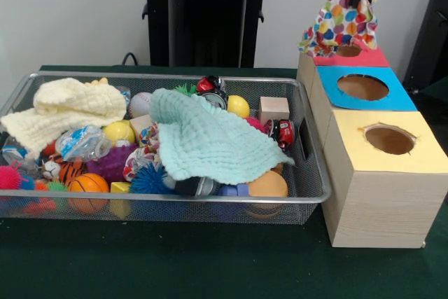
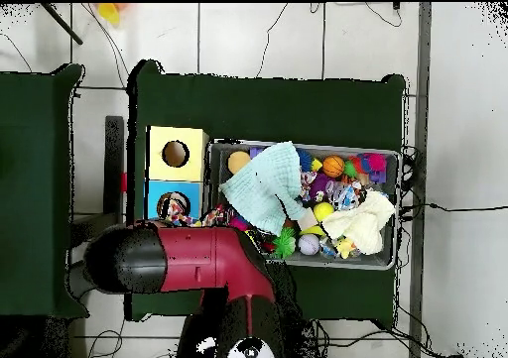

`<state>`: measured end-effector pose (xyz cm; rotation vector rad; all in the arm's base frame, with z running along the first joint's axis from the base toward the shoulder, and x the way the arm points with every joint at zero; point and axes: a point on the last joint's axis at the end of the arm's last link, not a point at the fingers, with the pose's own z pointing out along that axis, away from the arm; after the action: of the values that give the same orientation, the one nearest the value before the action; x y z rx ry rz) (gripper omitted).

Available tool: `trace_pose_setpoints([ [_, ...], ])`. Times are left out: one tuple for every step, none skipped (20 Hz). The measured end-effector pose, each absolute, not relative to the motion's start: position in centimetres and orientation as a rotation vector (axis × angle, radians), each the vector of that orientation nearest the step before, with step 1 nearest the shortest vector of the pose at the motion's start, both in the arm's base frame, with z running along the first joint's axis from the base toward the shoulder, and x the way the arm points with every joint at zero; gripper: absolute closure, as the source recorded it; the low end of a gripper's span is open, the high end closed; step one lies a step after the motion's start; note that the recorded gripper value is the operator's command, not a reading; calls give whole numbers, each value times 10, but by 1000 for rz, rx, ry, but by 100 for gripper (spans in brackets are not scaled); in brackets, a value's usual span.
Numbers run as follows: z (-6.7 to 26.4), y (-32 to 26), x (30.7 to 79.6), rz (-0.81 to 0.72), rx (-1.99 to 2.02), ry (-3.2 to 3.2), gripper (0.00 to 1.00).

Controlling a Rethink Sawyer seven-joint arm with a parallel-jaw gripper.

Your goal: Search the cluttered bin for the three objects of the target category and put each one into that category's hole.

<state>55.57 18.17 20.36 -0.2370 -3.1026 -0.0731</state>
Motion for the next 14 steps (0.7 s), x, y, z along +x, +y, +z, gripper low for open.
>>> trace_pose_setpoints([
  [202, 183, 556, -72, -236, -3101, 100],
  [199, 184, 558, -70, -233, -3099, 100],
  [197, 186, 560, -69, -231, -3098, 100],
  [194, 188, 563, -66, -227, -3099, 100],
  [190, 191, 567, -64, -223, -3100, 100],
  [189, 193, 570, -63, -221, -3102, 100],
  [188, 195, 572, -60, -218, -3105, 100],
  [187, 197, 575, -57, -214, -3108, 100],
  [186, 198, 577, -55, -212, -3112, 100],
  [186, 199, 579, -53, -211, -3115, 100],
  [186, 202, 584, -50, -209, -3124, 100],
  [186, 203, 586, -50, -209, -3128, 100],
  [187, 204, 589, -49, -208, -3133, 100],
  [188, 207, 594, -50, -208, -3142, 100],
])
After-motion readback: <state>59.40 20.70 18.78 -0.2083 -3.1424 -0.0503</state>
